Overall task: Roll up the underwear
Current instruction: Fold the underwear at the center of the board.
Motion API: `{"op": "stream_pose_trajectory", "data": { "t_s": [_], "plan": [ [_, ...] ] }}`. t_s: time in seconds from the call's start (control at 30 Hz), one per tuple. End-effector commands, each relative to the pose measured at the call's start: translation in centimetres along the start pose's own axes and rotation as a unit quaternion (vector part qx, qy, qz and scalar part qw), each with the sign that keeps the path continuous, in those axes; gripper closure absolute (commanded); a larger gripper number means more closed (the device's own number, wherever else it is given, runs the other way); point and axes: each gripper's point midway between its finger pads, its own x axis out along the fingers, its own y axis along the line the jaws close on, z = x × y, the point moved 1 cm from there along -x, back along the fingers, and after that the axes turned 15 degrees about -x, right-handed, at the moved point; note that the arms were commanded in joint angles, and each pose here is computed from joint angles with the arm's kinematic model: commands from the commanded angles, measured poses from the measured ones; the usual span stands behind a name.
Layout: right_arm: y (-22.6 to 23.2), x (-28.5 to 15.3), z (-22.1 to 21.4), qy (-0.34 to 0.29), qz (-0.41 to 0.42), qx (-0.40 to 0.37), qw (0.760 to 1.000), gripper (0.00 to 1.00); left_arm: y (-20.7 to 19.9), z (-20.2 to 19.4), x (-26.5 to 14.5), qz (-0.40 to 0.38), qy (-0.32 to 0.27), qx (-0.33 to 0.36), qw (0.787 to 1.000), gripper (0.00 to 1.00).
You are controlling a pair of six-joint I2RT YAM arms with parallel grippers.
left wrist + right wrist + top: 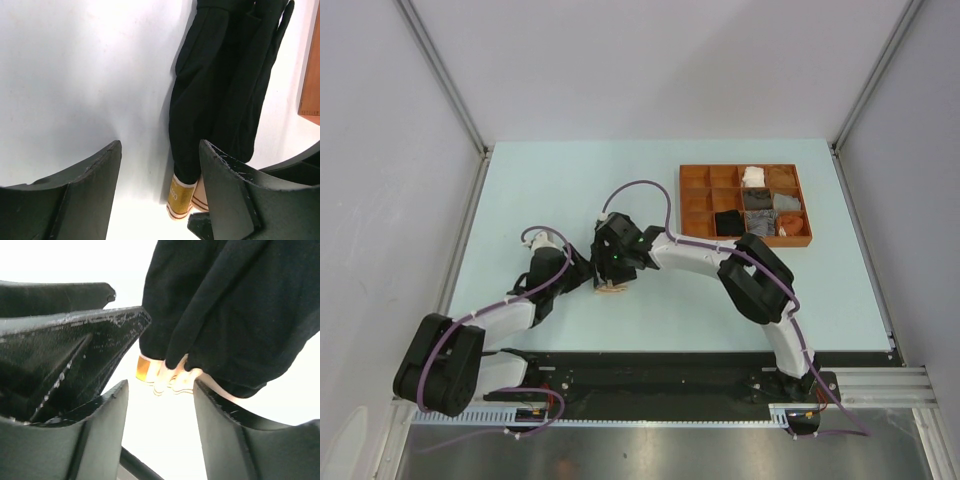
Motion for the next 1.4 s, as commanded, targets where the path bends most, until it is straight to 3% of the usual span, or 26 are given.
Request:
{"op": "stream_pose_trajectory", "data": {
  "t_s": [0.0,0.3,0.4,0.57,0.77,1.37],
  "plan": [
    [5.5,-4.3,3.7,-0.067,0.089,-0.054,0.992,0.38,-1.6,-1.1,-0.6,-0.033,0.039,0.007,0.999,0.31],
    [5.9,-10.2,4.6,-0.093,0.084,-0.078,0.989,0.33,-2.2,0.1,-1.1,-0.032,0.019,0.017,0.999,0.31],
    [3.6,-11.1,4.6,-0.093,0.058,-0.064,0.992,0.34,-2.2,0.4,-1.5,-0.033,0.013,0.021,0.999,0.31],
    [-1.7,-10.4,4.5,-0.08,0.003,-0.012,0.997,0.36,-2.8,1.6,-2.3,-0.026,-0.026,0.069,0.997,0.31],
    [-5.5,-8.9,4.2,-0.062,-0.019,0.039,0.997,0.41,-6.3,0.4,-3.2,-0.074,-0.016,0.125,0.989,0.33],
    [-7.7,-6.4,2.3,-0.031,-0.018,0.069,0.997,0.42,-8.2,-2.5,-0.1,-0.064,0.035,0.163,0.984,0.35]
  ]
}}
